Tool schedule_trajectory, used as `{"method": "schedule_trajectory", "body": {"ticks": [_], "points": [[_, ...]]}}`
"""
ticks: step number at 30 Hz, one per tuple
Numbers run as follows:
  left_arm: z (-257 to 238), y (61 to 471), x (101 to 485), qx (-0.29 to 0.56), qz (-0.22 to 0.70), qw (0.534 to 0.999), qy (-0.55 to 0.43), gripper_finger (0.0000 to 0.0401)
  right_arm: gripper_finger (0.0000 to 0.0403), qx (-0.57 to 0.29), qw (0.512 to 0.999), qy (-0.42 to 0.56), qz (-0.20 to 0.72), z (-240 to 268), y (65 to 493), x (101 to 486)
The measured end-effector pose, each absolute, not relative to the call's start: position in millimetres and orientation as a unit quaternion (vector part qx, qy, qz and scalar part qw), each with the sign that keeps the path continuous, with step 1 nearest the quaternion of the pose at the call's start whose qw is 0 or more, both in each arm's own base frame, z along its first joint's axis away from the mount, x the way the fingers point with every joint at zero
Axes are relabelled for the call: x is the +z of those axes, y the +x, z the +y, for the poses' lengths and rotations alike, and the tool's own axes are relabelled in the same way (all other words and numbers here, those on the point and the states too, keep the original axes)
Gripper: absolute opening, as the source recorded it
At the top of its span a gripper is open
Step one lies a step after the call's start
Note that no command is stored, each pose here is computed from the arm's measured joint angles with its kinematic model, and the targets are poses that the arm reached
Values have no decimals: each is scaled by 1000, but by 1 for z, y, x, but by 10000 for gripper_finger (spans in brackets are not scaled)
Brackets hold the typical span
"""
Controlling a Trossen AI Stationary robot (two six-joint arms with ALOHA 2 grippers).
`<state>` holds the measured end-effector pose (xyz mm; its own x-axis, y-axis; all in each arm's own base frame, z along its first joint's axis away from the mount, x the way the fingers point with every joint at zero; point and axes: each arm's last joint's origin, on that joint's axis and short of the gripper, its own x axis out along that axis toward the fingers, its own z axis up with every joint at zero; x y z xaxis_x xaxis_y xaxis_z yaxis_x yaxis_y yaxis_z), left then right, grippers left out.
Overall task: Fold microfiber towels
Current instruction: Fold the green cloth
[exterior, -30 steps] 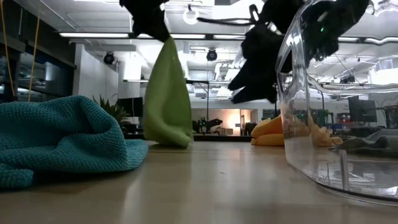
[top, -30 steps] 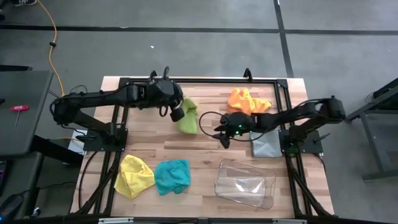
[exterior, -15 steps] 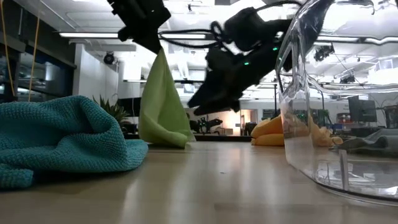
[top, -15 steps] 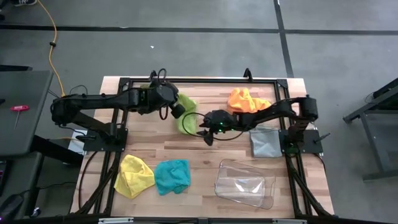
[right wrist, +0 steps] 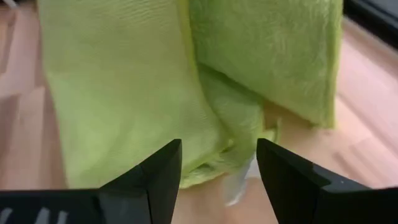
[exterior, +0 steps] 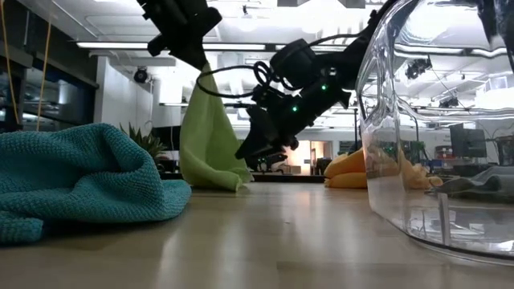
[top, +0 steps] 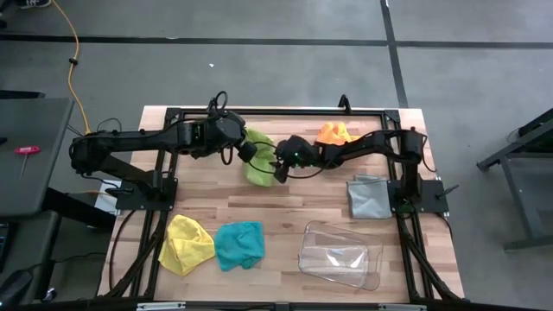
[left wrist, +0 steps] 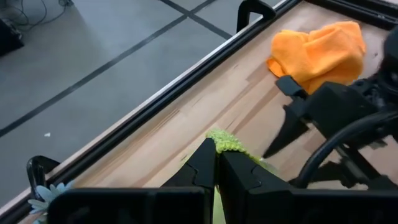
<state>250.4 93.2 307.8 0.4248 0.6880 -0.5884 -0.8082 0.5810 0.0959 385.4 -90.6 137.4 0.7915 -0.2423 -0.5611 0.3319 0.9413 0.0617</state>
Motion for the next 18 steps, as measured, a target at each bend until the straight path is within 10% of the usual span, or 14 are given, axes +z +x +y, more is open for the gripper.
{"method": "schedule_trajectory", "body": {"ticks": [18], "points": [[93, 251, 309, 451, 283, 839, -117, 0, 199, -108, 951, 20, 289, -89, 391, 119]]}}
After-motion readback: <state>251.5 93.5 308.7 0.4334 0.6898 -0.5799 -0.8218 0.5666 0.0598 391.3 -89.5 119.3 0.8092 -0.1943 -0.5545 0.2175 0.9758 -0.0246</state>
